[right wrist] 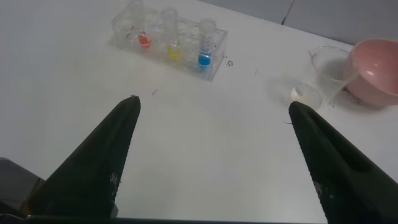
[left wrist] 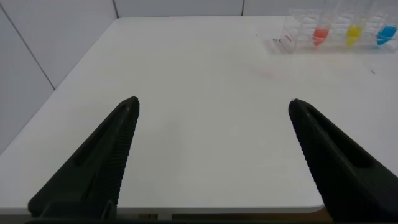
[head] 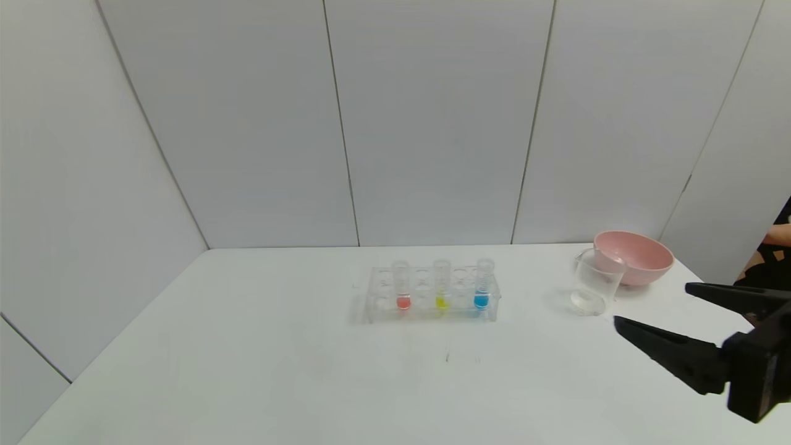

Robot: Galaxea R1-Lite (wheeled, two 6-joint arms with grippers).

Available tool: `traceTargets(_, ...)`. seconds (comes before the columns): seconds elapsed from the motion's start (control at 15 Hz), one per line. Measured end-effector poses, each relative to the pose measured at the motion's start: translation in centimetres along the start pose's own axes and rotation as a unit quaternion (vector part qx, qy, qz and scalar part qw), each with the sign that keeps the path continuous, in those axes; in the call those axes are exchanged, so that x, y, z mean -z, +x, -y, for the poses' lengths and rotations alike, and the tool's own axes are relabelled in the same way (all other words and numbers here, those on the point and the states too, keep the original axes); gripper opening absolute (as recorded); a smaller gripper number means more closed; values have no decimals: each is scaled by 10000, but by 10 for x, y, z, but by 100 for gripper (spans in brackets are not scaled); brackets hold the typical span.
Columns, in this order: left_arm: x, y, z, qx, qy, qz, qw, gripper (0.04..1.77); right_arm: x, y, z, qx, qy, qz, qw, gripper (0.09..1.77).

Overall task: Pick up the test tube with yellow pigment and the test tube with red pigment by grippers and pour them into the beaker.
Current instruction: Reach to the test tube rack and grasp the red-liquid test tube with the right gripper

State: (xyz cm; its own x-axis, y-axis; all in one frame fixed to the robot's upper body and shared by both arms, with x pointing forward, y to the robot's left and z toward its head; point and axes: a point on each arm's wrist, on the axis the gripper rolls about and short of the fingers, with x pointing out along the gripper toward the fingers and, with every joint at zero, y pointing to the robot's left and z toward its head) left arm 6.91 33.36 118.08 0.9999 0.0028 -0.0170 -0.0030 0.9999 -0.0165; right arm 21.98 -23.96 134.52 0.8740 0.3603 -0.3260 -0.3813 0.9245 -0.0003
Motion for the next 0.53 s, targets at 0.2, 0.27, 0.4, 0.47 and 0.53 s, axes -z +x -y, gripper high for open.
traceTargets(0.2,0,0,0,0,0,0,10000,172,-1,28,-25,-80,96,-5,9999,171)
traceTargets(0.27,0,0,0,0,0,0,10000,172,-1,38,-34,-130,78,-6,9999,171)
traceTargets(0.4,0,0,0,0,0,0,10000,172,5,57,-55,-209,67,-145,9997,171)
traceTargets(0.47,0,0,0,2,2,0,10000,172,7,65,-67,-208,169,-223,9994,171)
traceTargets(0.53,0,0,0,2,2,-2,10000,172,8,73,-80,-206,275,-285,9990,171)
